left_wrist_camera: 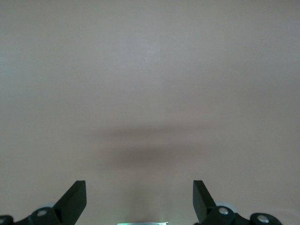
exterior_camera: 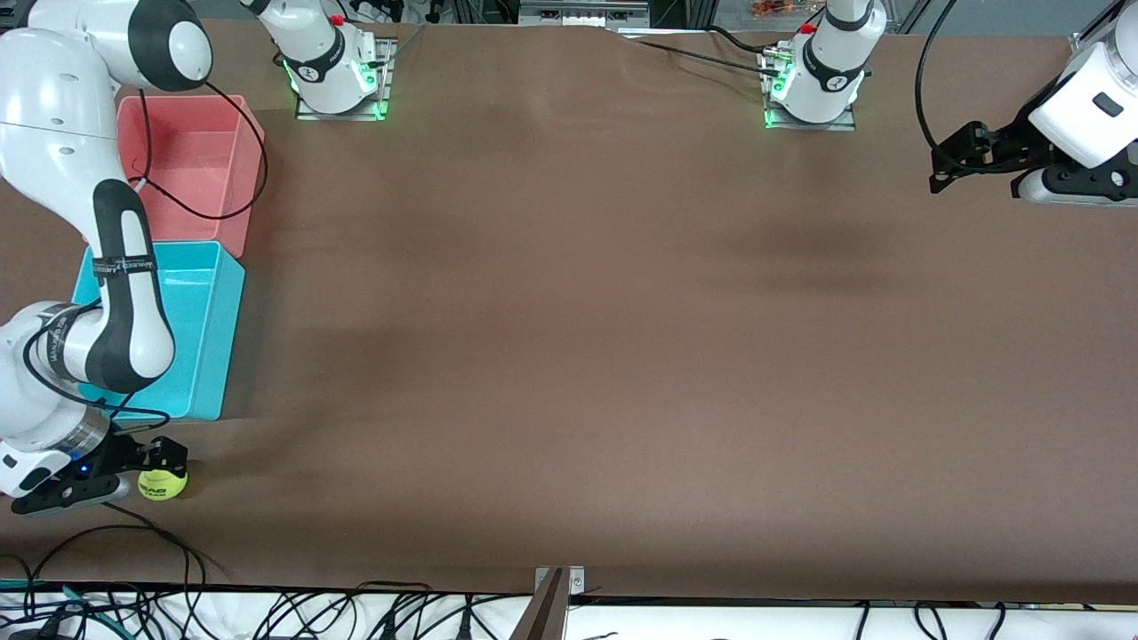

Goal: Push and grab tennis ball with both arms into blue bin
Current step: 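Reach the right gripper down to the rolled tennis ball, then close the right gripper around the tennis ball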

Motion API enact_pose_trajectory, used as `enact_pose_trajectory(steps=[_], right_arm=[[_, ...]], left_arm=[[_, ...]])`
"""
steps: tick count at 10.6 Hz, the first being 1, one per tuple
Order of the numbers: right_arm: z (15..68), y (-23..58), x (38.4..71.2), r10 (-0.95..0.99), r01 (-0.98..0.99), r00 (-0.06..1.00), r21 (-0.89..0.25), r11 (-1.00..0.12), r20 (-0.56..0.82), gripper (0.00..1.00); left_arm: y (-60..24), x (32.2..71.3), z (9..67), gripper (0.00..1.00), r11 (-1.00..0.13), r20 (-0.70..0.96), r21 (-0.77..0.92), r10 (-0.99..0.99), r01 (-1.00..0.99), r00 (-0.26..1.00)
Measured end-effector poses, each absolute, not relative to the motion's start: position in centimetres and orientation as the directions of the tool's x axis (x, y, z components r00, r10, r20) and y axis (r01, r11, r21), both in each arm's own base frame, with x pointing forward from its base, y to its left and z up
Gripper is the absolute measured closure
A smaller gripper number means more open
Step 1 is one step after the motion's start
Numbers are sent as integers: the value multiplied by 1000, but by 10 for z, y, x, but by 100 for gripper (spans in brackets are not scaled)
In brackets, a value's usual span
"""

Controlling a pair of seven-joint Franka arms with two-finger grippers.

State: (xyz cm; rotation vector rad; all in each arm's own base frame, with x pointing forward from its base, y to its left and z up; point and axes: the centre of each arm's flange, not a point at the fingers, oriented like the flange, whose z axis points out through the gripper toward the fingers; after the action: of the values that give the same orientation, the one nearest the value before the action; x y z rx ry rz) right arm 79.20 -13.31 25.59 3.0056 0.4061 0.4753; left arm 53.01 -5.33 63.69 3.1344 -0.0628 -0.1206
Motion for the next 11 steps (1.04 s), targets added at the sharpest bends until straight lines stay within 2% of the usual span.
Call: enact_pose_trajectory(steps=[10, 11], right_arm=[[207, -146, 794, 307, 274, 919, 159, -948, 248, 0], [207, -148, 794, 311, 277, 918, 165, -947, 246, 5]], left_arm=[[-57, 530, 637, 0, -999, -77, 6, -47, -46, 996], [-57, 530, 637, 0, -999, -77, 6, -47, -46, 996]])
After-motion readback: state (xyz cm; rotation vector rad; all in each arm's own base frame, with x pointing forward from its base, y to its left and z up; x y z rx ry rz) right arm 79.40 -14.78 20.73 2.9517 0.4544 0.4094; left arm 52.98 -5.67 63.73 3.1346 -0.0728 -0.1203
